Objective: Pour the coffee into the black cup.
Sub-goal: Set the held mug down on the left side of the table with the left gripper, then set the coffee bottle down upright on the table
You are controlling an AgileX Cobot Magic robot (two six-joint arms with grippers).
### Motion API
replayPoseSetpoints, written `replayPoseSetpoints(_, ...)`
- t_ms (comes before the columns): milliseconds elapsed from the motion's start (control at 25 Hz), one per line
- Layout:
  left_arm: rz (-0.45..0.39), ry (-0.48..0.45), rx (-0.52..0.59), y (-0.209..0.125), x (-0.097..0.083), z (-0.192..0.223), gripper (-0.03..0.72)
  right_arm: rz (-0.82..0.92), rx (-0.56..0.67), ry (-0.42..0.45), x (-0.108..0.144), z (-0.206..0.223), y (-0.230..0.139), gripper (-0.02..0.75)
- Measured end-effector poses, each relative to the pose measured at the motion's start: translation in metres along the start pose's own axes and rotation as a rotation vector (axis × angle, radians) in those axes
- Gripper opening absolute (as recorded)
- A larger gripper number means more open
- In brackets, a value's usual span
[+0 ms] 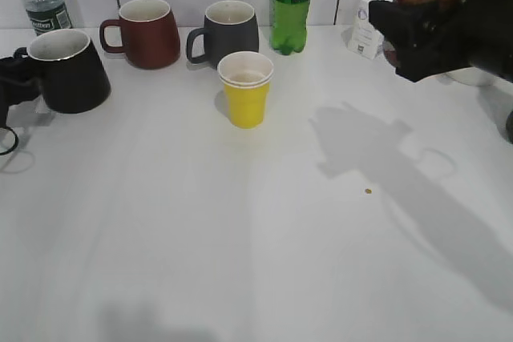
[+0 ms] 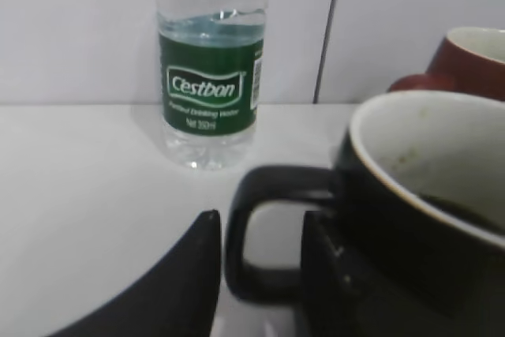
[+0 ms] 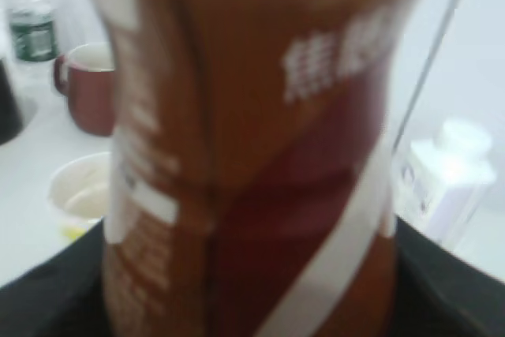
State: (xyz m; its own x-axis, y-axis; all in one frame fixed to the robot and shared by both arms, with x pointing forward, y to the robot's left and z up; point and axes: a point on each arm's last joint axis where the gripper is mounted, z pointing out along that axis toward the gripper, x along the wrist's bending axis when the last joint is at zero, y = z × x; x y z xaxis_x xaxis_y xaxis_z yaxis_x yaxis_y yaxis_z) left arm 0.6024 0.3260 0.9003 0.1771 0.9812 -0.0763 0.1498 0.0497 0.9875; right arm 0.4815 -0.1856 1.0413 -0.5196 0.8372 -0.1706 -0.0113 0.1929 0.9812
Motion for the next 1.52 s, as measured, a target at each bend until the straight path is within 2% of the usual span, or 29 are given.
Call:
replayPoseSetpoints(280, -0.023, 0.008, 0.054, -0.004, -0.011, -0.035, 0.272, 0.066, 0.023, -0.011, 0.0, 0.018, -0.022, 0.526)
replayPoseSetpoints(520, -0.01, -0.005, 0.019, 0.013, -0.023, -0.063, 0.272, 0.227, 0.0, -0.187, -0.014, 0.039, -0.053, 0.526)
replayPoseSetpoints(680, 0.01, -0.018, -0.041, 0.029, -0.027, -0.07, 0.272, 0.218, 0.053, -0.261, -0.019, 0.058, -0.079, 0.526)
replayPoseSetpoints(840, 0.018, -0.032, -0.106, 0.039, -0.029, -0.072, 0.272, 0.172, 0.111, -0.275, -0.02, 0.083, -0.106, 0.526)
replayPoseSetpoints(1080, 0.034, -0.059, -0.113, 0.041, -0.032, -0.074, 0.272, 0.169, 0.165, -0.319, -0.024, 0.117, -0.138, 0.526)
replayPoseSetpoints(1520, 0.035, -0.061, -0.116, 0.041, -0.032, -0.074, 0.272, 0.177, 0.158, -0.335, -0.027, 0.143, -0.153, 0.526)
